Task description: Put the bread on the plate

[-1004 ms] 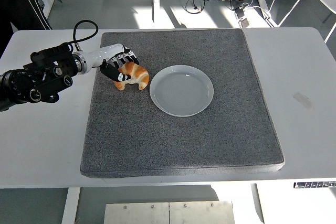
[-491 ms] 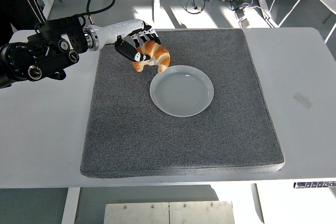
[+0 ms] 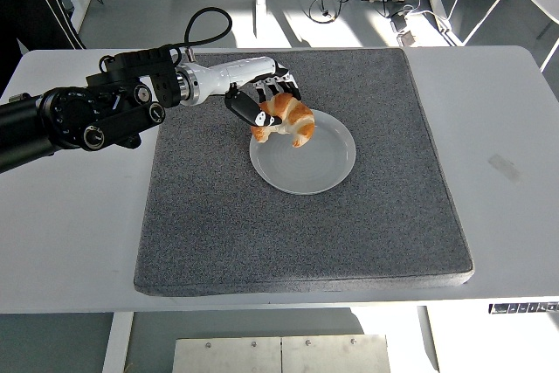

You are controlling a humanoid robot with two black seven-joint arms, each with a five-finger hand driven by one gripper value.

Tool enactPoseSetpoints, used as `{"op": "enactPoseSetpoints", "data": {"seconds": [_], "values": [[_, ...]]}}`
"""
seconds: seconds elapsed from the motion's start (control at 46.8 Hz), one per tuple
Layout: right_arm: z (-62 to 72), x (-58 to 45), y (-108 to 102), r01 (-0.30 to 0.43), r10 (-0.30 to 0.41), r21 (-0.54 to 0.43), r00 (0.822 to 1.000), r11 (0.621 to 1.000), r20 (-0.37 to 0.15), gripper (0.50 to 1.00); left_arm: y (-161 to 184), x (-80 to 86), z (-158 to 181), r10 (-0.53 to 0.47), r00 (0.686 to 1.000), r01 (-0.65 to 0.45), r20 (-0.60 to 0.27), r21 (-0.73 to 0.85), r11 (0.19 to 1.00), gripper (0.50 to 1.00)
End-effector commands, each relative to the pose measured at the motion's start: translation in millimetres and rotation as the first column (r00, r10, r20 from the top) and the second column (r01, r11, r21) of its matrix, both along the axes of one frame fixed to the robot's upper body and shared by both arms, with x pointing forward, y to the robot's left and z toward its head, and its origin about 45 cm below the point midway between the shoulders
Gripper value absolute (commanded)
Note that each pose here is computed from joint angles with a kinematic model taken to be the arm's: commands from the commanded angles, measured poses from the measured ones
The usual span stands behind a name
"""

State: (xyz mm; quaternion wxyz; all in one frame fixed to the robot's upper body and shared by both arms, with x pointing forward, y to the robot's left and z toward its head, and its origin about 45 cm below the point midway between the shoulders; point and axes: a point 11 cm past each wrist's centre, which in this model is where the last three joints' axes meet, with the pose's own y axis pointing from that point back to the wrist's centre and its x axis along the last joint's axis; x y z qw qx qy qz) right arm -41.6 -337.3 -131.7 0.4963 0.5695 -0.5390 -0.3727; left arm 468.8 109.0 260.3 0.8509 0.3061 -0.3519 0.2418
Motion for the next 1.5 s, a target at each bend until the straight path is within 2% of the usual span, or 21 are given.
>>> {"op": "enactPoseSetpoints", "data": {"seconds": [0.0, 0.47, 0.769, 1.432, 1.453, 1.474], "values": [[0.0, 0.4, 0.0, 0.0, 0.0, 0.0, 1.0, 1.0, 0.001, 1.0, -9.4, -4.0, -5.3, -0.024, 1.0, 0.024, -0.006, 0.003, 1.0, 0.5], [0.0, 0.4, 0.0, 0.0, 0.0, 0.0, 1.0, 1.0, 0.001, 1.0, -38.4, -3.7, -30.9, -0.037, 0.999, 0.037, -0.006, 0.025, 0.999, 0.5], [0.0, 0.4, 0.0, 0.0, 0.0, 0.0, 1.0, 1.0, 0.001, 1.0, -19.0, 7.4, -35.1, 0.018, 1.0, -0.018, 0.005, 0.054, 0.998, 0.5], [-0.1, 0.2, 1.1, -0.001, 0.001, 0.003, 1.0, 1.0, 0.0, 1.0, -3.6, 13.7, -40.2, 0.062, 0.998, -0.063, 0.009, 0.059, 0.996, 0.5], [-0.1, 0.2, 1.1, -0.001, 0.001, 0.003, 1.0, 1.0, 0.0, 1.0, -3.5, 13.6, -40.4, 0.062, 0.998, -0.063, 0.009, 0.059, 0.996, 0.555], [-0.1, 0.2, 1.1, -0.001, 0.001, 0.003, 1.0, 1.0, 0.0, 1.0, -3.5, 13.8, -40.3, 0.064, 0.998, -0.064, 0.008, 0.059, 0.996, 0.632]]}}
